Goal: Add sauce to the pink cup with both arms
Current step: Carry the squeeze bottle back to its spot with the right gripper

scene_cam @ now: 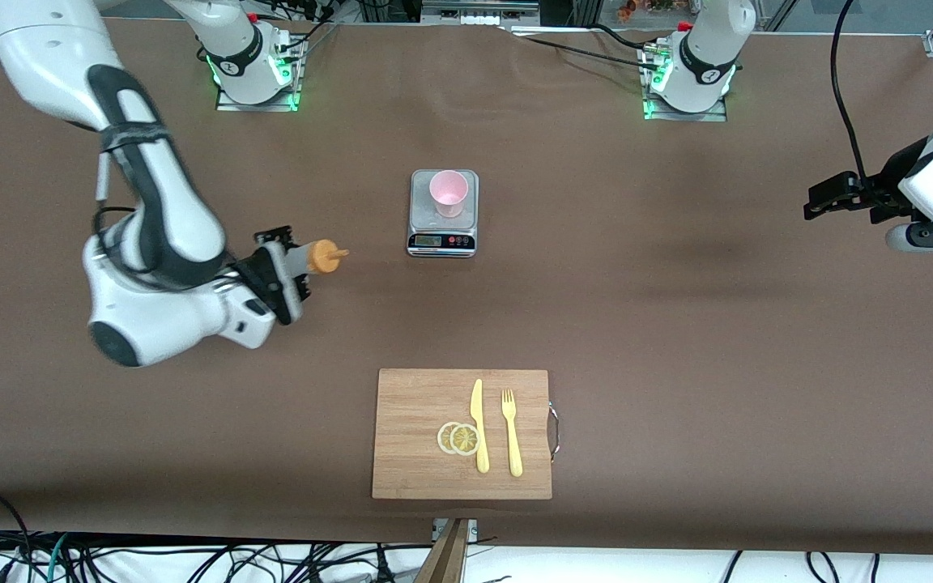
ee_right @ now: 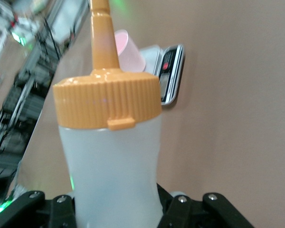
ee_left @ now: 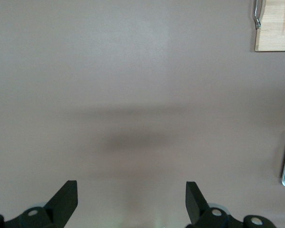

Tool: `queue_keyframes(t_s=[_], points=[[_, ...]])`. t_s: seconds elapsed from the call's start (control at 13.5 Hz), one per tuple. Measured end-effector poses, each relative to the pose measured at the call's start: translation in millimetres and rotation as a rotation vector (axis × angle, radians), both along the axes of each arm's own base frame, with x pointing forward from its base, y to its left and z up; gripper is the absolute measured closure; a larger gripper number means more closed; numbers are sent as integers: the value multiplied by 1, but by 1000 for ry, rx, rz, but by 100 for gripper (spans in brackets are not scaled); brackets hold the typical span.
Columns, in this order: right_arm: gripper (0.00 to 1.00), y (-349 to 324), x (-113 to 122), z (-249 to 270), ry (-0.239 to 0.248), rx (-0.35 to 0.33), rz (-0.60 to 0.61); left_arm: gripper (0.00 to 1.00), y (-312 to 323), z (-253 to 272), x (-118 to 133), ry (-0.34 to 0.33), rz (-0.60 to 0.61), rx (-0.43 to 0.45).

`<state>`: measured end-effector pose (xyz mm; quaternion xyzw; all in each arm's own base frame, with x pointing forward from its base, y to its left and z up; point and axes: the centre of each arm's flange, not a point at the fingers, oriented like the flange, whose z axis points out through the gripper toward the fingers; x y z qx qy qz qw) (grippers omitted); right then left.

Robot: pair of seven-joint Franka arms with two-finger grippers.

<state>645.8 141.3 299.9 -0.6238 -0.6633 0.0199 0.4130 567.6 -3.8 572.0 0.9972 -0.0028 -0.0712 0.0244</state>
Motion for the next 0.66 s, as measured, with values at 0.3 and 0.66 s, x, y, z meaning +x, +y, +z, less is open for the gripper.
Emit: queue_keyframes(t_s=[0.3, 0.66], points=[[71, -82, -4, -33, -10, 323, -101, 0, -2, 3, 1, -7, -3, 0], [71, -171, -44, -111, -82, 613, -120, 0, -2, 3, 1, -8, -3, 0]])
